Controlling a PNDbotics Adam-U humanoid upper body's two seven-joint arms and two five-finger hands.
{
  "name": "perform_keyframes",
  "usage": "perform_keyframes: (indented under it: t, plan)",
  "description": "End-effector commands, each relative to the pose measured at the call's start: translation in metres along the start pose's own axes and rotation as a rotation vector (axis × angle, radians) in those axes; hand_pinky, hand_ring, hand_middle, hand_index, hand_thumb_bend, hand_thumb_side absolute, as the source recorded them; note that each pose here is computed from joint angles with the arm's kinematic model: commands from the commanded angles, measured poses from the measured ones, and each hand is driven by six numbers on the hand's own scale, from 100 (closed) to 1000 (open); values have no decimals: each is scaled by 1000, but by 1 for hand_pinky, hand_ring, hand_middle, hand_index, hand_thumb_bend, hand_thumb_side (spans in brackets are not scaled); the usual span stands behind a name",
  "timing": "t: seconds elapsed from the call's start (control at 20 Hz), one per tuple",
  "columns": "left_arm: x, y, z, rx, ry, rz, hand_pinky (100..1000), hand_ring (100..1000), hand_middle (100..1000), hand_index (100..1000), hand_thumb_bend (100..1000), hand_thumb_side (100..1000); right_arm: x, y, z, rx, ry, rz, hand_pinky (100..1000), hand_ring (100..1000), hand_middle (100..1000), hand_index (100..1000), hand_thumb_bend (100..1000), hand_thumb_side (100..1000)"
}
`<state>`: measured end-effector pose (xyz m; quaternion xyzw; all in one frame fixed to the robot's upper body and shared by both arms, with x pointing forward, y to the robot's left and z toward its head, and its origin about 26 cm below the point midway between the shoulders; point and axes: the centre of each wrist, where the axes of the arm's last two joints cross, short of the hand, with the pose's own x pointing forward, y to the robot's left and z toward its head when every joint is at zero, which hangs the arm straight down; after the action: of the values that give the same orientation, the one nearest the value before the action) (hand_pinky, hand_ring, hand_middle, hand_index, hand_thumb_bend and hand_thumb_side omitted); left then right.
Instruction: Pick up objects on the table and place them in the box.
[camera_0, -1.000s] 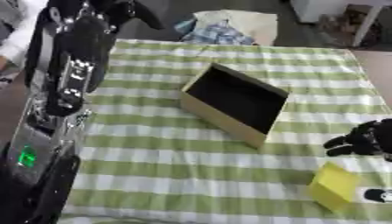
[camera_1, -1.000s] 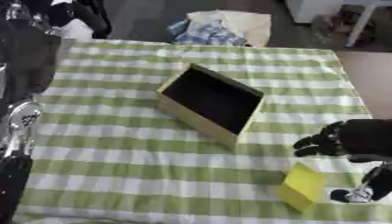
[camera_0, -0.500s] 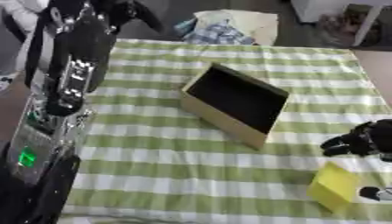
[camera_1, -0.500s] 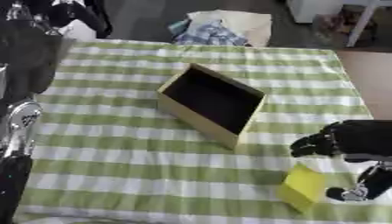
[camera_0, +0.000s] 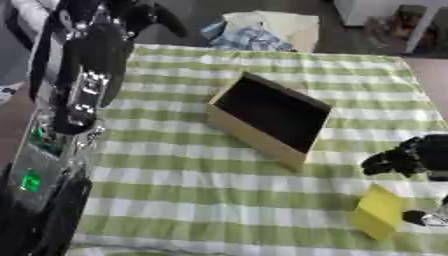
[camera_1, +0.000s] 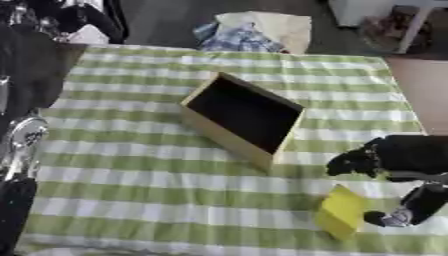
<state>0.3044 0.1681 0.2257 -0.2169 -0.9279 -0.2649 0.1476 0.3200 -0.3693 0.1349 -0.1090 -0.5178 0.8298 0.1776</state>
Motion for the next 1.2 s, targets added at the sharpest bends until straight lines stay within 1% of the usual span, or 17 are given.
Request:
perform_keyframes:
  t: [0.05,0.55,0.95,1.2]
  plan:
    - [4,1,-5,-14,-22,-10,599,800,751,817,100,598,-4,-8,8,73,-41,31,606,463,900,989,300,507]
    - [4,1,-5,-26,-20,-12,598,800,752,816,100,602,-5,-6,17,143,-38,14,622,477,909,985,305,490]
    - [4,0,-4,-27,-15,-9,597,797,751,816,100,603,-4,-6,24,148,-27,11,635,486,913,981,312,474]
    - [4,0,-4,-28,-13,-8,596,794,750,816,100,601,-5,-6,26,149,-21,13,632,486,913,981,301,481]
